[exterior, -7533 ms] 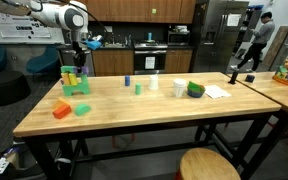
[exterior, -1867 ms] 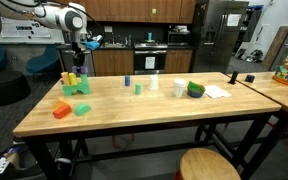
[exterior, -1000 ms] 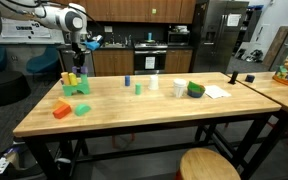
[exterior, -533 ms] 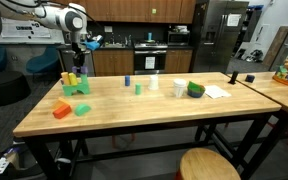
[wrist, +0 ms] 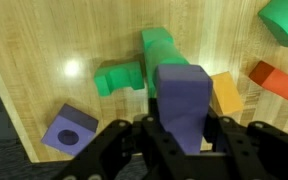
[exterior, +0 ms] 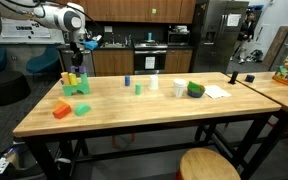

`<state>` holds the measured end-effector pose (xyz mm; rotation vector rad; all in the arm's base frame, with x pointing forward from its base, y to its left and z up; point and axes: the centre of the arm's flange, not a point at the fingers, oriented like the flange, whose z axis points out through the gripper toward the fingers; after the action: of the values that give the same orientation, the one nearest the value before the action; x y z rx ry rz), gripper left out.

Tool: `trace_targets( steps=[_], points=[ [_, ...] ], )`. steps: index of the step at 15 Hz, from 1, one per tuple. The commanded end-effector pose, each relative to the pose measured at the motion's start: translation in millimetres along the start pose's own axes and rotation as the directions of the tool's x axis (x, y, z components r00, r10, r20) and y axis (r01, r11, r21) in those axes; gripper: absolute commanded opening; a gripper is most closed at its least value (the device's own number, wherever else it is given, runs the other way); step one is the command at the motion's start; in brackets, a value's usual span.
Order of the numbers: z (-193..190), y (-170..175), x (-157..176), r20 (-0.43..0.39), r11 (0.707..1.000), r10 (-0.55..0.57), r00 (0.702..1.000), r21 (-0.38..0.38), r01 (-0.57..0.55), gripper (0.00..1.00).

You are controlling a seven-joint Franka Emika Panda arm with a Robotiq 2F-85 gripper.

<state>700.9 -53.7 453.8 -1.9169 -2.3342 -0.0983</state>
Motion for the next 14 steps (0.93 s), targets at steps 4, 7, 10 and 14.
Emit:
trace_targets(
  steps=[4,7,10,14],
  points=[
    [-6.6,-2.1,9.4,0.001,0.995,-0.096,0.995,0.01,0.096,0.16],
    [-6.5,-2.1,8.5,0.002,0.993,-0.117,0.993,0.01,0.117,0.16],
    [-6.6,-1.9,8.0,0.003,0.992,-0.126,0.992,0.009,0.126,0.16],
    [-6.4,-1.1,7.7,0.004,0.992,-0.13,0.992,0.009,0.13,0.16]
  ],
)
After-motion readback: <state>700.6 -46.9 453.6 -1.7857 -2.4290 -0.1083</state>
